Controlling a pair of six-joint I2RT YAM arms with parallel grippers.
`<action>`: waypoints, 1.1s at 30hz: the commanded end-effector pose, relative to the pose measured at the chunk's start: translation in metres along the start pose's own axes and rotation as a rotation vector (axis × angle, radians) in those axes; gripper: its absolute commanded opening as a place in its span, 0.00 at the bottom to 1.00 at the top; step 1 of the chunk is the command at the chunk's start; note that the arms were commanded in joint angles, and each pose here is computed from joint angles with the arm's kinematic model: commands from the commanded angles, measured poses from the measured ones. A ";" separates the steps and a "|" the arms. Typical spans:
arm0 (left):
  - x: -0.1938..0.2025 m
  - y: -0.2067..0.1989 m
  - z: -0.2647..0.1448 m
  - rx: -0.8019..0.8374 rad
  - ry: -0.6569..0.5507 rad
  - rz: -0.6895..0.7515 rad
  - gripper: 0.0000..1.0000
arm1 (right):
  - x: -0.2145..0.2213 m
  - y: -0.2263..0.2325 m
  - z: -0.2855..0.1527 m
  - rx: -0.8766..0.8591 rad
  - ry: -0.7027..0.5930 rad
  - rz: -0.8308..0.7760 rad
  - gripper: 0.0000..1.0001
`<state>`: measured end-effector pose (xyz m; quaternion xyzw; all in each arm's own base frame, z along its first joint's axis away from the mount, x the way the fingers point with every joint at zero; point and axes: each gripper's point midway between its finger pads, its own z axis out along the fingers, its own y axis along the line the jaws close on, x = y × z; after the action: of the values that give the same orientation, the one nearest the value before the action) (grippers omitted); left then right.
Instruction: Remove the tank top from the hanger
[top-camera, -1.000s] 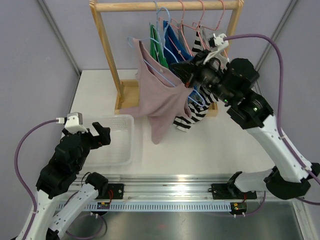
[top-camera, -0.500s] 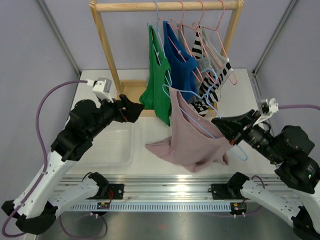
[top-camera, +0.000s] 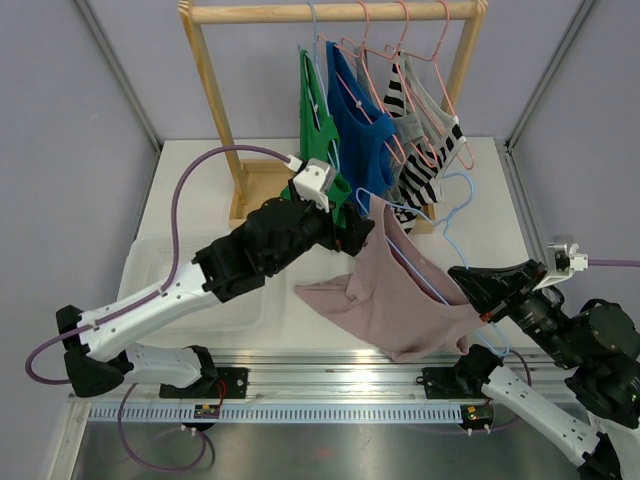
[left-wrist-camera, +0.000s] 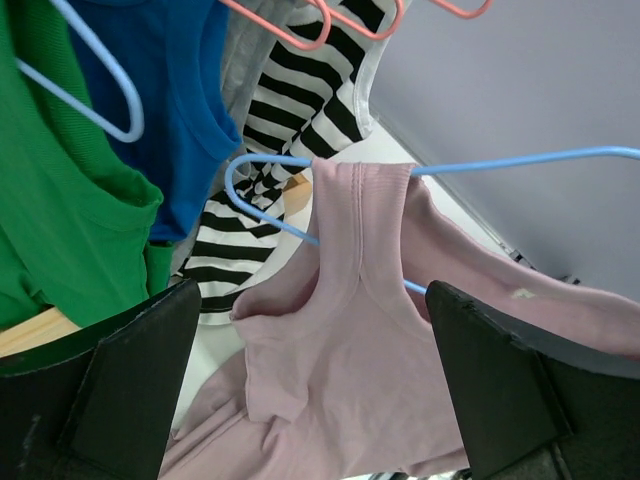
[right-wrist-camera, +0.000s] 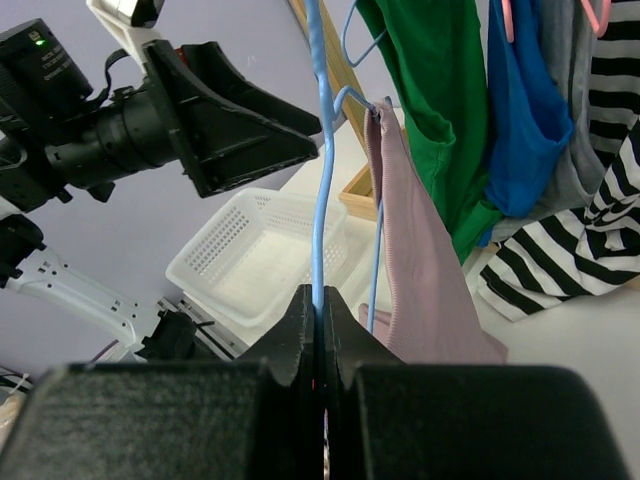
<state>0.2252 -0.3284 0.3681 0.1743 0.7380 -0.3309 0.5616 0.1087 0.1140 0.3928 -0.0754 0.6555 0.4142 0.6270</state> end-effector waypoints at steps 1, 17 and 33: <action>-0.037 -0.012 0.013 0.006 -0.147 -0.012 0.99 | -0.014 0.012 -0.004 -0.032 -0.010 0.033 0.00; -0.012 -0.014 0.041 -0.004 -0.101 0.018 0.32 | -0.020 0.020 -0.007 -0.055 -0.003 0.038 0.00; -0.035 0.114 -0.035 -0.545 -0.166 -0.157 0.00 | 0.018 0.031 -0.028 -0.212 0.154 -0.156 0.00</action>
<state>0.2670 -0.2750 0.3500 0.0558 0.7762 -0.2083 0.5924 0.0882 0.1247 0.3745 -0.1684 0.6865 0.4019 0.5820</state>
